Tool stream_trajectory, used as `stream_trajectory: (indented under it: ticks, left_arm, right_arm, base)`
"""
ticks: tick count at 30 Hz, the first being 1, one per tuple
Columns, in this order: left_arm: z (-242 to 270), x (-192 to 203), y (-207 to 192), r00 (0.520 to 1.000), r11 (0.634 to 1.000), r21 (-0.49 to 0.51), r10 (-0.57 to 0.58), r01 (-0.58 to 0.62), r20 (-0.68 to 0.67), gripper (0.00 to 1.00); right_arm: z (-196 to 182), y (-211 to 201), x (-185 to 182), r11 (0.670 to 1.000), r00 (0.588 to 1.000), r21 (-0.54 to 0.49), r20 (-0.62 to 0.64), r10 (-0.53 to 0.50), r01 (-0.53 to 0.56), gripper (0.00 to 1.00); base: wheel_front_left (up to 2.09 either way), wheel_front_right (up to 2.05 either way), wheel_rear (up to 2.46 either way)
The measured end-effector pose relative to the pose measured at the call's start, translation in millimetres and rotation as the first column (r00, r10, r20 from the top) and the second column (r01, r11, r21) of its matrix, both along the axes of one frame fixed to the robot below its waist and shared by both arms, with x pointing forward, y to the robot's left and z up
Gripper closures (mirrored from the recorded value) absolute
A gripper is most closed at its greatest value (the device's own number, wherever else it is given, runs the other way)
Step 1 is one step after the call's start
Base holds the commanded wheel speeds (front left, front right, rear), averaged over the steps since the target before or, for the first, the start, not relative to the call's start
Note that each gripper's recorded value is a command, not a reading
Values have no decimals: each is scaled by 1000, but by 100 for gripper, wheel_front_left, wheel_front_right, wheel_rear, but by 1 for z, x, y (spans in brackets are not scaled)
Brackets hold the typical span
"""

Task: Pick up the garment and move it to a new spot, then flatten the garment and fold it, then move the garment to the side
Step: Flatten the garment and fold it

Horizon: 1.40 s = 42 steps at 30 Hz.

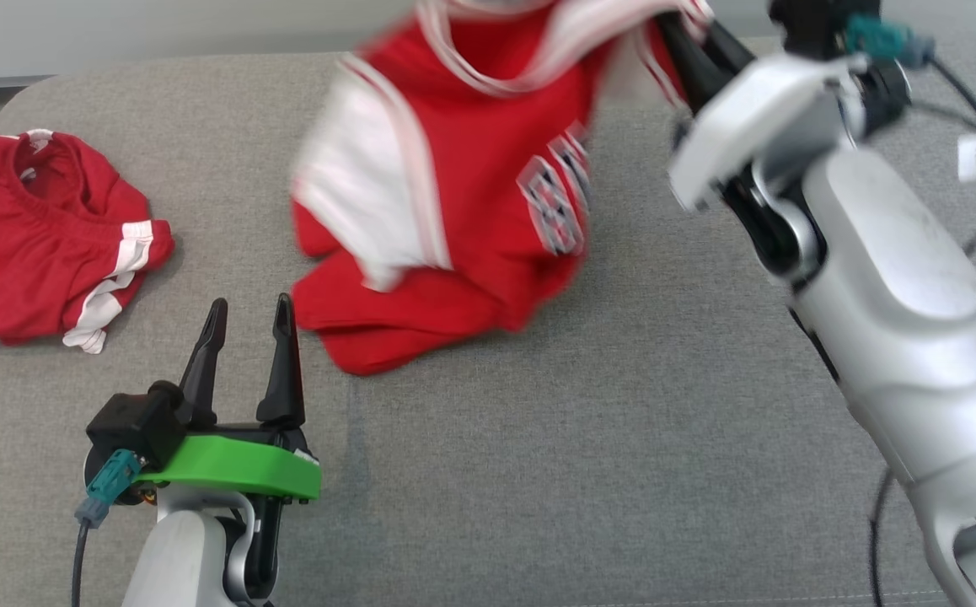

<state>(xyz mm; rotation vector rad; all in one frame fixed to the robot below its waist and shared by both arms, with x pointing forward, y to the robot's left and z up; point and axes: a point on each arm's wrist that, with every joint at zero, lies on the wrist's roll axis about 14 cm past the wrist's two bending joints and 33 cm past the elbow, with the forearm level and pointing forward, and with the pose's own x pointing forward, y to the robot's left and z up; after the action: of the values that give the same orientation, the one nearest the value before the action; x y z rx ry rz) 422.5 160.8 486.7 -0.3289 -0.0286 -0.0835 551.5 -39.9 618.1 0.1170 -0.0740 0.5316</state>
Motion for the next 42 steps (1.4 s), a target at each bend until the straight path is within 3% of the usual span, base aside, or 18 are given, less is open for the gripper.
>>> stream_trajectory:
  ticks: [4,7,8,9,10,15,20,23,28,33,42]
  left_arm:
    - [1,1,-1,1000,1000,-1,-3,3,3,0]
    - [1,2,-3,1000,1000,0,-8,8,4,0]
    - [1,2,-4,1000,1000,0,-10,10,4,0]
    - [1,2,-5,1000,1000,0,-13,13,5,0]
    - [2,2,-5,1000,1000,0,-14,14,6,0]
    - [4,1,-8,1000,1000,1,-24,24,12,0]
    - [9,-4,-9,999,1000,4,-25,25,22,0]
    - [11,-7,-7,999,1000,7,-22,21,27,0]
    - [8,-9,-5,1000,1000,11,-15,15,19,0]
    - [4,-4,-4,1000,1000,17,-16,16,12,0]
    - [1,9,8,1000,1000,24,9,-9,8,0]
  right_arm:
    - [-73,-58,-4,983,983,-134,-112,-142,127,100]
    - [-107,-103,-10,948,959,-245,-142,-244,205,100]
    - [-116,-115,-12,935,952,-277,-149,-269,221,86]
    - [-126,-126,-16,919,942,-317,-161,-295,233,23]
    - [-136,-135,-20,907,930,-345,-181,-318,243,0]
    - [-154,-166,-28,861,887,-421,-224,-404,285,0]
    - [-147,-170,-27,845,855,-442,-268,-444,301,0]
    - [-125,-144,-17,877,870,-377,-271,-411,297,0]
    - [-114,-85,-10,932,876,-306,-374,-305,194,0]
    - [-127,-57,-4,944,836,-314,-487,-254,104,0]
    - [-159,-38,25,956,775,-286,-588,-231,67,0]
  base:
    - [0,0,0]
    - [0,0,0]
    - [0,0,0]
    - [0,0,0]
    - [0,0,0]
    - [0,0,0]
    - [0,0,0]
    - [0,0,0]
    - [0,0,0]
    - [0,0,0]
    - [0,0,0]
